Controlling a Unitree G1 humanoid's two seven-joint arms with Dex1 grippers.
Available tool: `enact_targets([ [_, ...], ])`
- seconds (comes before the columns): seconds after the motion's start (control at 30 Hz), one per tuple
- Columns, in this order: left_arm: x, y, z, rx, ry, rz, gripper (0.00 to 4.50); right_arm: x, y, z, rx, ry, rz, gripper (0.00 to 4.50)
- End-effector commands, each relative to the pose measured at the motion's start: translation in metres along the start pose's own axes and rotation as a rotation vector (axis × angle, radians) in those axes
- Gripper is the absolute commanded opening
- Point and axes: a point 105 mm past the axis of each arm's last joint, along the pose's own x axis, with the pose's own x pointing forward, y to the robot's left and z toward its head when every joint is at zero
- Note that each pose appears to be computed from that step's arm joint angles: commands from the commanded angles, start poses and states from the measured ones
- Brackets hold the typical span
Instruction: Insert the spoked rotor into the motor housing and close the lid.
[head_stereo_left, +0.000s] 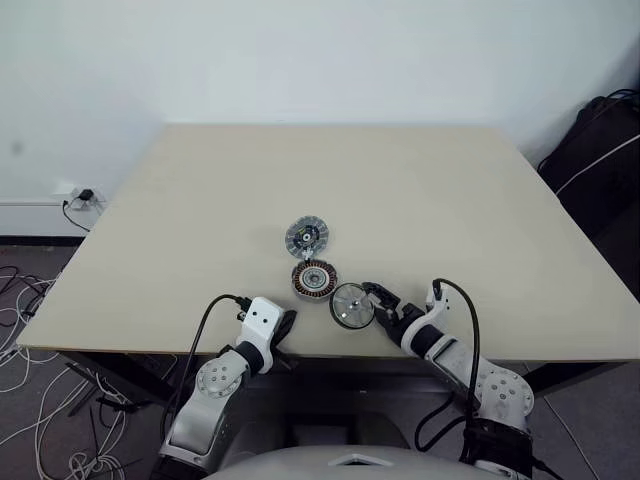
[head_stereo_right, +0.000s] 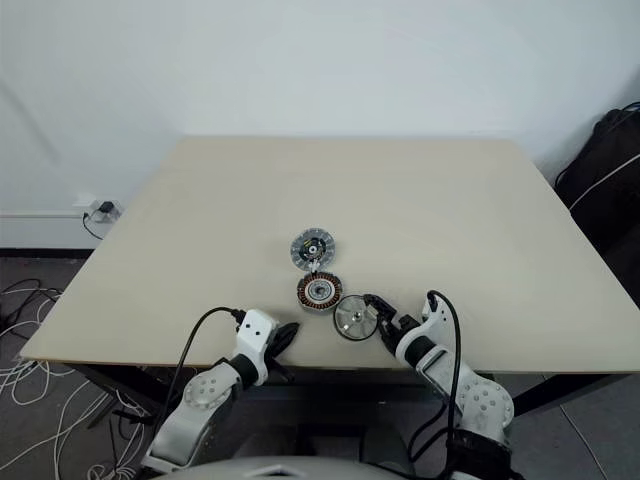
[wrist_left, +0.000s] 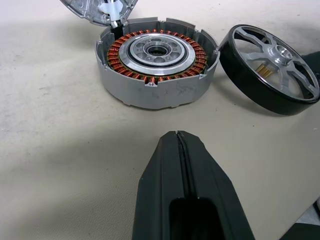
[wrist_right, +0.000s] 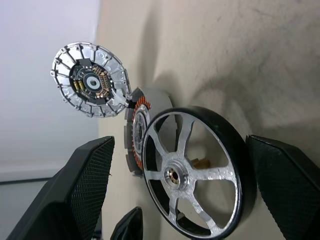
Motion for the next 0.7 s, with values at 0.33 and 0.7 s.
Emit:
enact_targets([
  [0.33,0.000,-0.002,0.013,0.018,-0.043,-0.003,0.00,-0.010,-0.001,0.022,-0.051,-0.117,-0.036,4.48],
  [0.7,-0.001,-0.003,0.010,0.010,-0.040,-0.001,0.00,-0.017,0.005,-0.004,-0.089,0.020,-0.058,4.48],
])
